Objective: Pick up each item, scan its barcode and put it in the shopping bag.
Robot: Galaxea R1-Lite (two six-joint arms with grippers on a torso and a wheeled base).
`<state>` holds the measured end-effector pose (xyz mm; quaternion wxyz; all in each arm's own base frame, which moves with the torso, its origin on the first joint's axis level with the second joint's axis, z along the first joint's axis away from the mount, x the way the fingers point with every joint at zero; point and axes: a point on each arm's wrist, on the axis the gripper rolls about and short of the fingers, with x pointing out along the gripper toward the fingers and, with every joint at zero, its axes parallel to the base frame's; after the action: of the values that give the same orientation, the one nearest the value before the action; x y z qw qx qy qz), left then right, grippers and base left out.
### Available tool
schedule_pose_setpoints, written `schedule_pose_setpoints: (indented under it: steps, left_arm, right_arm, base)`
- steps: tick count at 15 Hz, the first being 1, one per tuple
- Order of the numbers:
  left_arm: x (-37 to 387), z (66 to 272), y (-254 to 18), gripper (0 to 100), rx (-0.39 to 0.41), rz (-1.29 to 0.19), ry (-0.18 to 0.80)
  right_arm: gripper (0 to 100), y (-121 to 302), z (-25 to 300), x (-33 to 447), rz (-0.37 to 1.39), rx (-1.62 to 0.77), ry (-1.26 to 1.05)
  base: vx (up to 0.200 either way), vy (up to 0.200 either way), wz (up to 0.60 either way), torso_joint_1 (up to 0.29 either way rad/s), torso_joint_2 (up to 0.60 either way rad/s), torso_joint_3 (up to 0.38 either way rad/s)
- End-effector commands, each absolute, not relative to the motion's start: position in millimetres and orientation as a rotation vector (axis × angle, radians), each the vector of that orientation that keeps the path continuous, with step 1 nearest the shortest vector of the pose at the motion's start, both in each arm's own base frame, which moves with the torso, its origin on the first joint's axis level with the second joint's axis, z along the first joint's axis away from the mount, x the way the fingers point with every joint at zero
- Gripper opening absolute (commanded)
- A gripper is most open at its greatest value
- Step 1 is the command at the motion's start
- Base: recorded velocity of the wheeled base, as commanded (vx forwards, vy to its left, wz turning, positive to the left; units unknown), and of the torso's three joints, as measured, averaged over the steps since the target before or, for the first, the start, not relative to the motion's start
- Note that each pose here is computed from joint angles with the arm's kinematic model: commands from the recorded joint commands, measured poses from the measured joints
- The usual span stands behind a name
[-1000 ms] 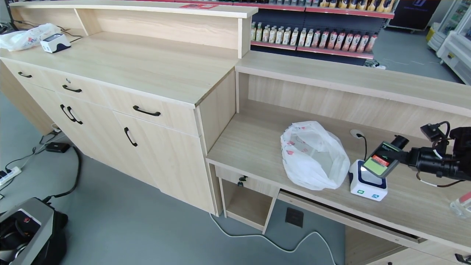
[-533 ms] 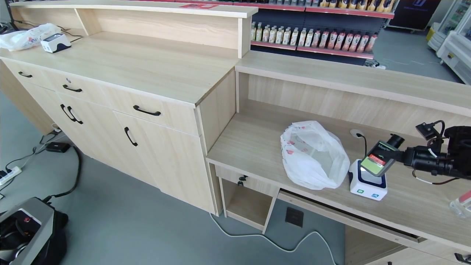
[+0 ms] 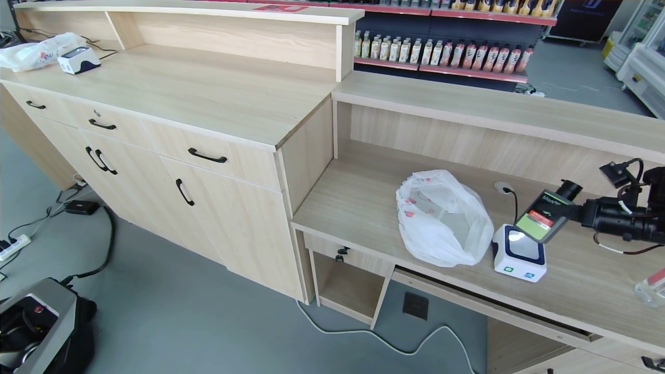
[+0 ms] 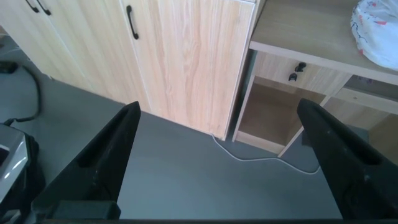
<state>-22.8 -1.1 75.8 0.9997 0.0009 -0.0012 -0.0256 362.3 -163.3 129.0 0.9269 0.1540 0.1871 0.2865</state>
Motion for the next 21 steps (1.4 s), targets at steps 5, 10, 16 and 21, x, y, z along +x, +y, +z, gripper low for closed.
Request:
schedule_pose_setpoints:
  steps: [5,10,16,21]
  left_arm:
    - [-23,76,-1,100,0.002,-0.051,-0.003]
    - [-23,76,-1,100,0.002,-0.051,-0.003]
    - [-23,76,-1,100,0.002,-0.051,-0.005]
    - [-23,76,-1,100,0.002,-0.052,-0.003]
  right_arm:
    - [0,-81,207,222,0.362,-0.158,0.118]
    - [0,-73,197,199,0.263,-0.341,0.093]
    - [0,-80,201,229,0.121,-0.343,0.121]
    - [0,-94,171,320,0.159,-0.248,0.068]
  base:
    - [0.0,0.0,0.0,0.0,0.0,0.0]
    - [0.0,0.0,0.0,0.0,0.0,0.0]
    - [0.0,0.0,0.5,-0.001,0.0,0.004]
    - [0.0,0.0,0.12,0.001,0.0,0.0]
